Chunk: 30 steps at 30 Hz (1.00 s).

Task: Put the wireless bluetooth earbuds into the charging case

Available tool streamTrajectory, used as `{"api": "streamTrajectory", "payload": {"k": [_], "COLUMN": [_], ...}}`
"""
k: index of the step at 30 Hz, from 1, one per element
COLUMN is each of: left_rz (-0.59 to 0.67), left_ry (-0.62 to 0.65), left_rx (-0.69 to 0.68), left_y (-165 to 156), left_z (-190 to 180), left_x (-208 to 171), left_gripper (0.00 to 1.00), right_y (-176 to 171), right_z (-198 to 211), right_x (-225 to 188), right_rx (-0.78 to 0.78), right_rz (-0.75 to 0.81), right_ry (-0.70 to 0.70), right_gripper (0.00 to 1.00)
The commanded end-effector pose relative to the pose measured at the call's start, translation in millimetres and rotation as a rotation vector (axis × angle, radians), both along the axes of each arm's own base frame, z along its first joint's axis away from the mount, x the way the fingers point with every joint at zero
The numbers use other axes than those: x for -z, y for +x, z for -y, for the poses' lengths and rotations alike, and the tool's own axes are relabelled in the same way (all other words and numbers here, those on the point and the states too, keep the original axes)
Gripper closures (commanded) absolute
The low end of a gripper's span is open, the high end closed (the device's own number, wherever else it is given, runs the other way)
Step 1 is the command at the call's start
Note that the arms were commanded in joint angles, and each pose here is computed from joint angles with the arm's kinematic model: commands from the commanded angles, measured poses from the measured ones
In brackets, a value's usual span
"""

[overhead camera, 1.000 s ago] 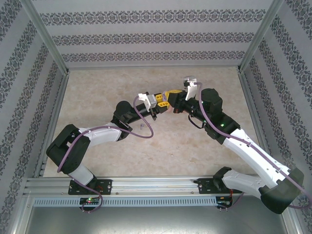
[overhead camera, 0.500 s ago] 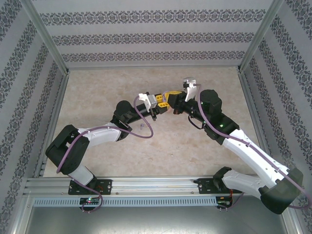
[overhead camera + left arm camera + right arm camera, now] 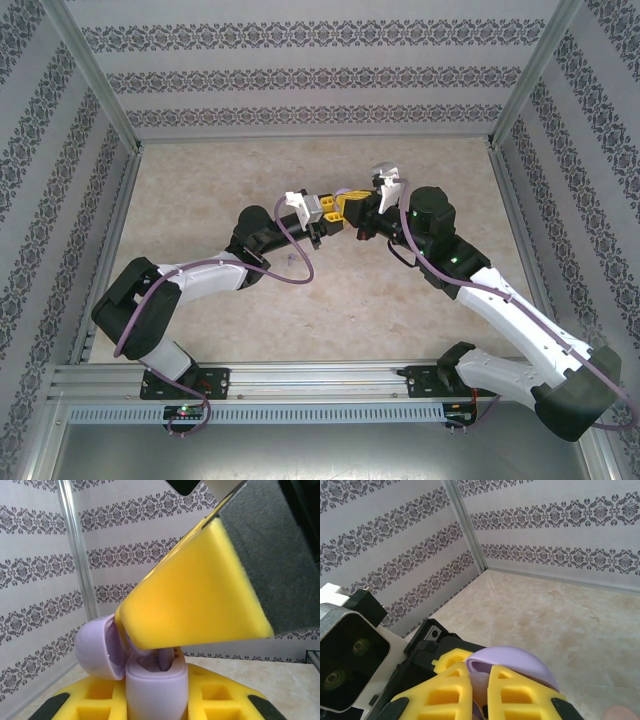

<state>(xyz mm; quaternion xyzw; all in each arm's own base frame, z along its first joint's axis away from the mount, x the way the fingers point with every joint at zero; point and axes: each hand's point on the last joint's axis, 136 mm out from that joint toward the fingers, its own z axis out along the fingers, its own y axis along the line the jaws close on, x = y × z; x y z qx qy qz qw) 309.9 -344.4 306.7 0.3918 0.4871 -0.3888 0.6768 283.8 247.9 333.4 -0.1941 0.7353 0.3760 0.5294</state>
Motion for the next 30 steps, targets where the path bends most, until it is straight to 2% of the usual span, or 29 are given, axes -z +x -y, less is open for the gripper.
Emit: {"api": "streamTrajectory", "payload": {"k": [1, 4, 6, 9, 14, 20, 30], "left_rz": [0.107, 0.102, 0.1, 0.095, 0.092, 0.078, 0.053], "left_ry": [-0.085, -0.082, -0.085, -0.085, -0.088, -0.098, -0.133], "left_rx": [0.018, 0.005, -0.006, -0.03, -0.073, -0.125, -0.224], "left_y": [-15.1, -12.9, -11.4, -7.5, -1.0, 6.2, 17.3], "left_z": [-4.3, -4.9, -5.8, -7.6, -11.7, -21.2, -51.7], "left_x": [-45.7, -43.1, -42.1, -39.7, -33.3, -29.9, -33.6], "left_gripper": [1.0, 1.0, 1.0, 1.0, 1.0, 1.0, 1.0], "right_y": [-3.2, -0.6, 0.6, -2.5, -8.9, -7.2, 21.6], "right_z": [-1.8, 3.1, 8.5, 15.6, 30.5, 55.6, 80.1], "right_x": [18.0, 2.8, -9.2, -28.5, -53.5, -60.1, 0.8], "right_rx": [-0.023, 0.014, 0.044, 0.068, 0.109, 0.218, 0.388], "right_rz": [-0.055, -0.039, -0.028, -0.008, 0.007, -0.02, -0.232], "right_ry": [-0.046, -0.023, -0.007, 0.019, 0.078, 0.111, 0.053], "right_gripper": [0.75, 0.6, 0.46, 0.37, 0.32, 0.29, 0.27]}}
